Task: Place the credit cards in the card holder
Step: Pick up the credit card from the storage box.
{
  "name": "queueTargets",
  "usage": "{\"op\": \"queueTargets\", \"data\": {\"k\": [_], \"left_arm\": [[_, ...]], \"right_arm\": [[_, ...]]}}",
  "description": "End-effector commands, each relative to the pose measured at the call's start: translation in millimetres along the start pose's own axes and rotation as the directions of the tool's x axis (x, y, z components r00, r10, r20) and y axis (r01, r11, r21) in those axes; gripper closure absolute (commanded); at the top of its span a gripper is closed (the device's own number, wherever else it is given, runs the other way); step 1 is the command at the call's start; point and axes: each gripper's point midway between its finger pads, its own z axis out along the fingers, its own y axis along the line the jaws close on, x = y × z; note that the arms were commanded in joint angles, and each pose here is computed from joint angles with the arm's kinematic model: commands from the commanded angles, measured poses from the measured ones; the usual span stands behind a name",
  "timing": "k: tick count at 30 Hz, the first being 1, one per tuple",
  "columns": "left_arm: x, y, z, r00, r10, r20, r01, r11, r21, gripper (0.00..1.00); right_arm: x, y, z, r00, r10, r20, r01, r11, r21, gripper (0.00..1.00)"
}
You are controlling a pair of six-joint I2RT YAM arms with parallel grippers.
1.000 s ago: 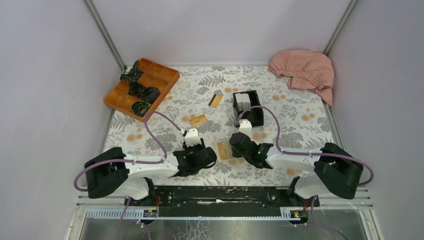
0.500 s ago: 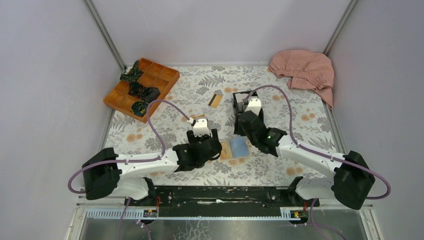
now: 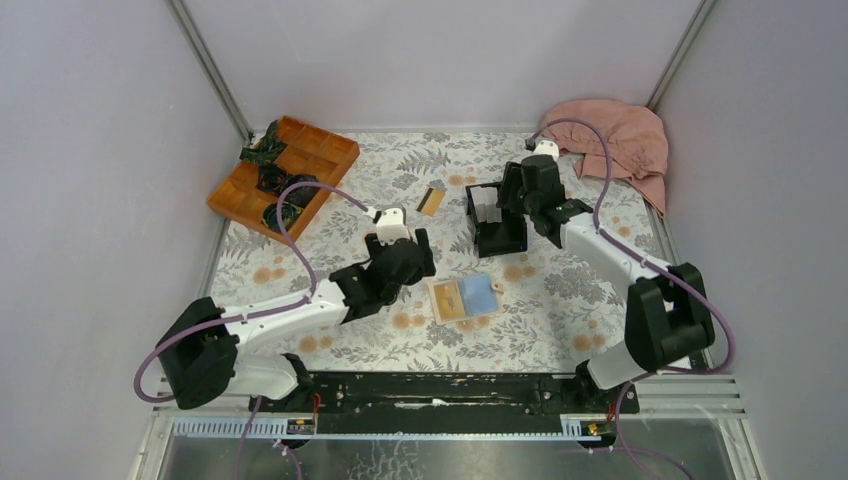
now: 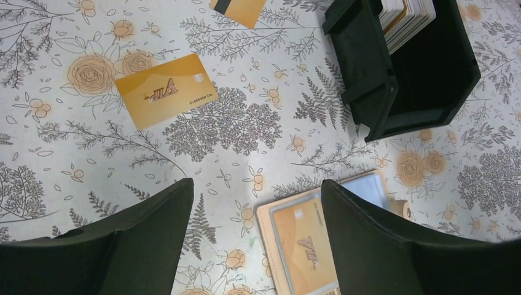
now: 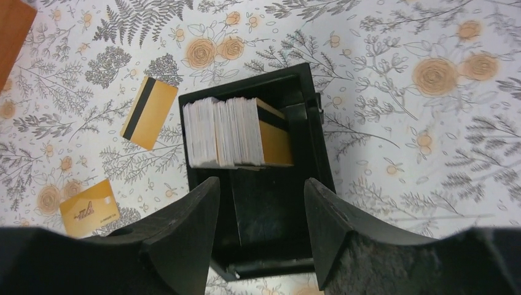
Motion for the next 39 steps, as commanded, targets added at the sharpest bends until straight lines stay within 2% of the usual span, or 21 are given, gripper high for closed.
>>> {"op": "queueTargets", "data": {"k": [1,6,13,21,39], "left_arm": [[-25.2,-16.0,5.4,0.999,-0.036,0.033,0.033,0.996,0.077,0.16],[-30.0,-13.5,20.5,0.999,-0.041,0.02,0.039,0.997,0.071,0.16],[-31.1,-19.4,35.7,0.999,-0.05,0.0,0.049,0.995,0.084,0.16],[-35.7,-18.8,40.9,0.998,-0.062,0.001,0.062,0.994,0.091,0.16],[-34.7,-19.3,43.9,0.997,-0.078,-0.015,0.079,0.991,0.106,0.16]], "right_arm": [[-32.3,18.4,20.1,0.999,0.041,0.017,-0.038,0.986,-0.163,0.4],[-47.1,14.9,39.8,0.997,0.08,-0.005,-0.079,0.972,-0.222,0.39],[-32.5,7.9,62.8,0.99,0.11,-0.085,-0.128,0.959,-0.252,0.38],[-12.6,14.1,67.1,0.981,0.127,-0.144,-0.165,0.942,-0.293,0.38],[21.2,7.2,80.4,0.968,0.128,-0.215,-0.185,0.945,-0.271,0.4]]}}
